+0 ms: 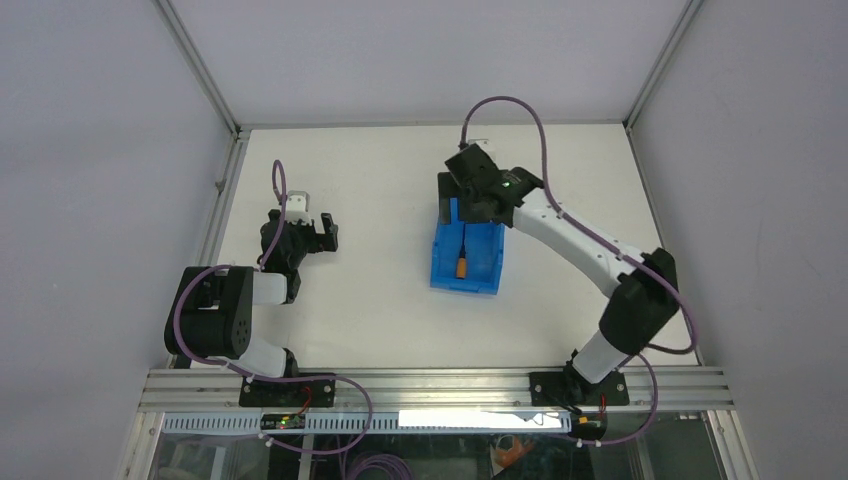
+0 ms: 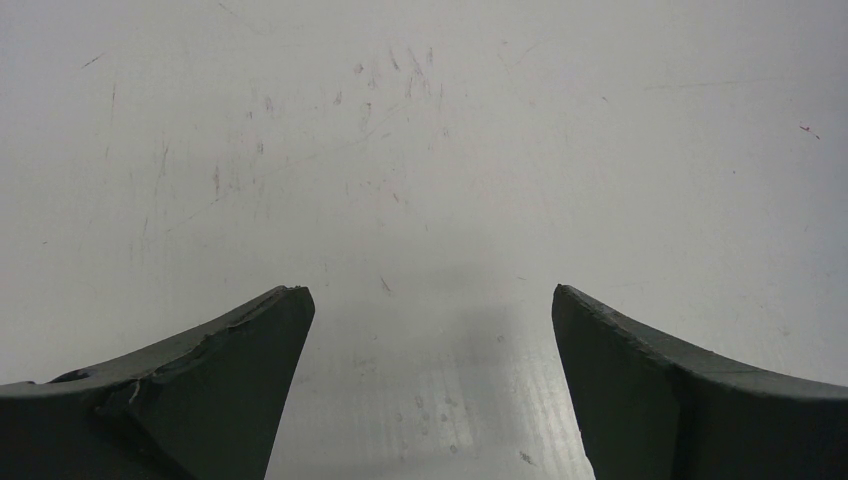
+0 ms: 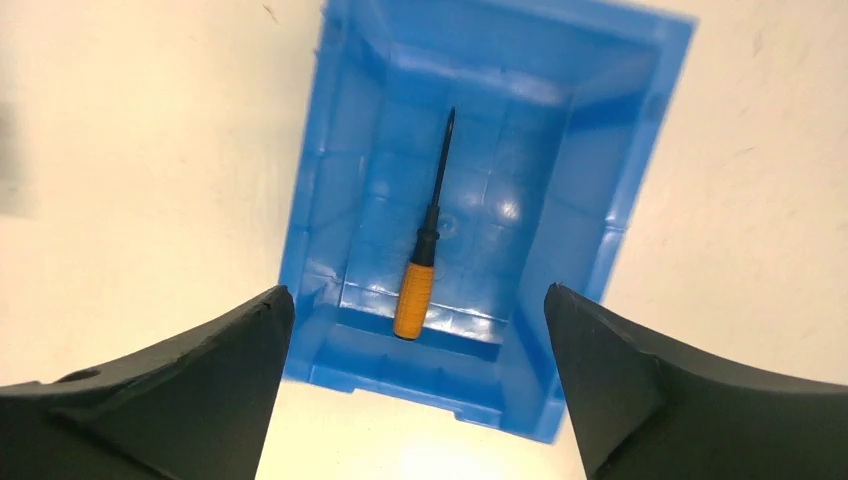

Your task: Put the screwdriver in the bin

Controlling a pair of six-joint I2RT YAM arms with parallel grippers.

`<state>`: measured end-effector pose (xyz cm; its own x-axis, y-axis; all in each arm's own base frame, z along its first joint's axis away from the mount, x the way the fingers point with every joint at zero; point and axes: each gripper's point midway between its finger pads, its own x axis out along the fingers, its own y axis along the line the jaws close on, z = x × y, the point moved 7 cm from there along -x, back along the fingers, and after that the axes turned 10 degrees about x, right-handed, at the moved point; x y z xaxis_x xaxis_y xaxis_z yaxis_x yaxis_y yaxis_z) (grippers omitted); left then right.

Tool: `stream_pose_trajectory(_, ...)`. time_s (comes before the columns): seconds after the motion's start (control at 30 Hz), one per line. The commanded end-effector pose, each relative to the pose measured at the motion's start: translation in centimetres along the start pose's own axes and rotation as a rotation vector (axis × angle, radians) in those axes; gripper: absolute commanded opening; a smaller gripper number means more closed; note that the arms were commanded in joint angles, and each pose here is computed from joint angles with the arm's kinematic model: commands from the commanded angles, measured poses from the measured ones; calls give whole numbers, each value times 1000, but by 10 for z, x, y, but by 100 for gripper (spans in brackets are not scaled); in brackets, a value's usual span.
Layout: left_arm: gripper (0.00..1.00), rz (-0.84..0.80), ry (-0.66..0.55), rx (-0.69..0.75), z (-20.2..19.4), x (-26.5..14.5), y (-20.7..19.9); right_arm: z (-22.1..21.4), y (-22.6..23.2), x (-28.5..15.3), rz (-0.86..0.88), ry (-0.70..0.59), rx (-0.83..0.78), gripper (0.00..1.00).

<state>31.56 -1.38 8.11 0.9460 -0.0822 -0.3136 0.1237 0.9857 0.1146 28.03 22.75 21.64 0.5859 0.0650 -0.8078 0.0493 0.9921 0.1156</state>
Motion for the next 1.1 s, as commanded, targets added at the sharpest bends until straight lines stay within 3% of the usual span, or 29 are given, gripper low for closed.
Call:
stream_pose_trajectory(0.0, 99, 10, -81, -5, 18, 4, 5, 30, -11, -58, 115, -192, -72, 99)
stream_pose_trajectory(0.23, 99, 10, -81, -5, 18, 4, 5, 26, -67, -75, 136, -371, -97, 99)
stream_pose_trajectory(0.6, 99, 10, -81, -5, 18, 4, 5, -38, -160, -19, 0, -557, 123, 99)
stream_pose_trajectory(1.07, 99, 10, -81, -5, 18, 4, 5, -65, -182, 0, -115, -585, 204, 99)
